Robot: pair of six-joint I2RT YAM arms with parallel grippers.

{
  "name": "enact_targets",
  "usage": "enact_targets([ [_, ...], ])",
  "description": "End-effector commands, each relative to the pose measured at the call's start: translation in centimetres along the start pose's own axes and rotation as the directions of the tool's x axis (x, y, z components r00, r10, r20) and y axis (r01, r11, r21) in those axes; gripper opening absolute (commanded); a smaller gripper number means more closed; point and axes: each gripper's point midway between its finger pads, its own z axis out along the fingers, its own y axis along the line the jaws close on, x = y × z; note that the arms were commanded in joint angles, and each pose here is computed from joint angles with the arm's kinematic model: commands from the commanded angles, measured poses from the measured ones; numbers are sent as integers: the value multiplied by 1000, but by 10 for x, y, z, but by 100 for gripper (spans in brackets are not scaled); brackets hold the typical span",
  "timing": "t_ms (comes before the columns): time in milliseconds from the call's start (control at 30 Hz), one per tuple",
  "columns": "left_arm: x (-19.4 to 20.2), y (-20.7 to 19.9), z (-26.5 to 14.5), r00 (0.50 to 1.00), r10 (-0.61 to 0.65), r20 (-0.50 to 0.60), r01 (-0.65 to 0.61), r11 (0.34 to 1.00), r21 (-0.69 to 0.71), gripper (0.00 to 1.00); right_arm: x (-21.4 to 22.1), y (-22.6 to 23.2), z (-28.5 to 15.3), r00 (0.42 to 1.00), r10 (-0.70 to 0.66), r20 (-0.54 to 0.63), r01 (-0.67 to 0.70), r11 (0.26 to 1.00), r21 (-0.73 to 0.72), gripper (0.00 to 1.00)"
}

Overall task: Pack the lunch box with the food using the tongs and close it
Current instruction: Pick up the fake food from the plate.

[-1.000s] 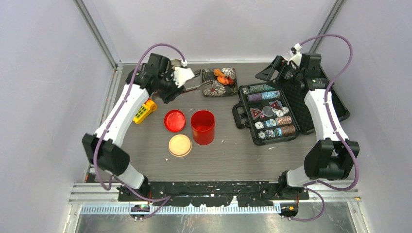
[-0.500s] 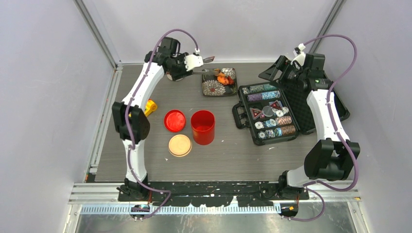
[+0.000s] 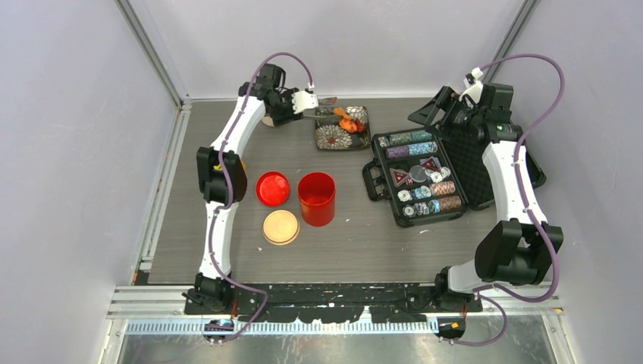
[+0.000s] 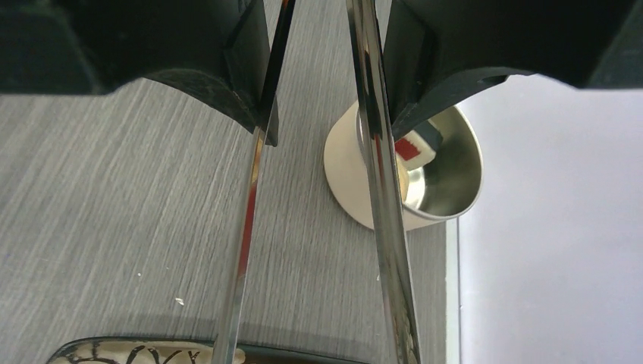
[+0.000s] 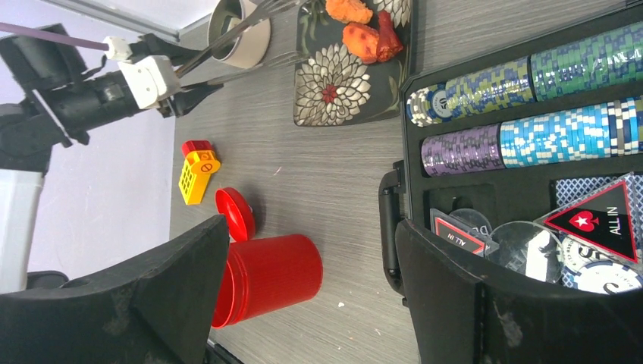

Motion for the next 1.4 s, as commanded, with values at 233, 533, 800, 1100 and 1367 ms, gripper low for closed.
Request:
enact_targets([
  [233,3,37,31,998,55,4,-54,991,-124,50,-12,2,-5,998,-50,44,50,999,0,85],
  [533,9,41,50,999,51,-2,-51,988,-146,49,-14,-1,-5,998,-41,50,41,999,13,85],
  [800,8,34,61,998,65,-1,-65,990,-125,48,-15,-4,-5,998,-38,51,37,999,19,85],
  [1100,-8,27,75,993,117,8,-115,986,-119,48,-17,-4,-3,998,-35,51,34,999,18,85],
  [1367,-12,19,78,991,132,12,-130,987,-92,47,-20,-8,-7,997,-38,63,37,999,28,85],
])
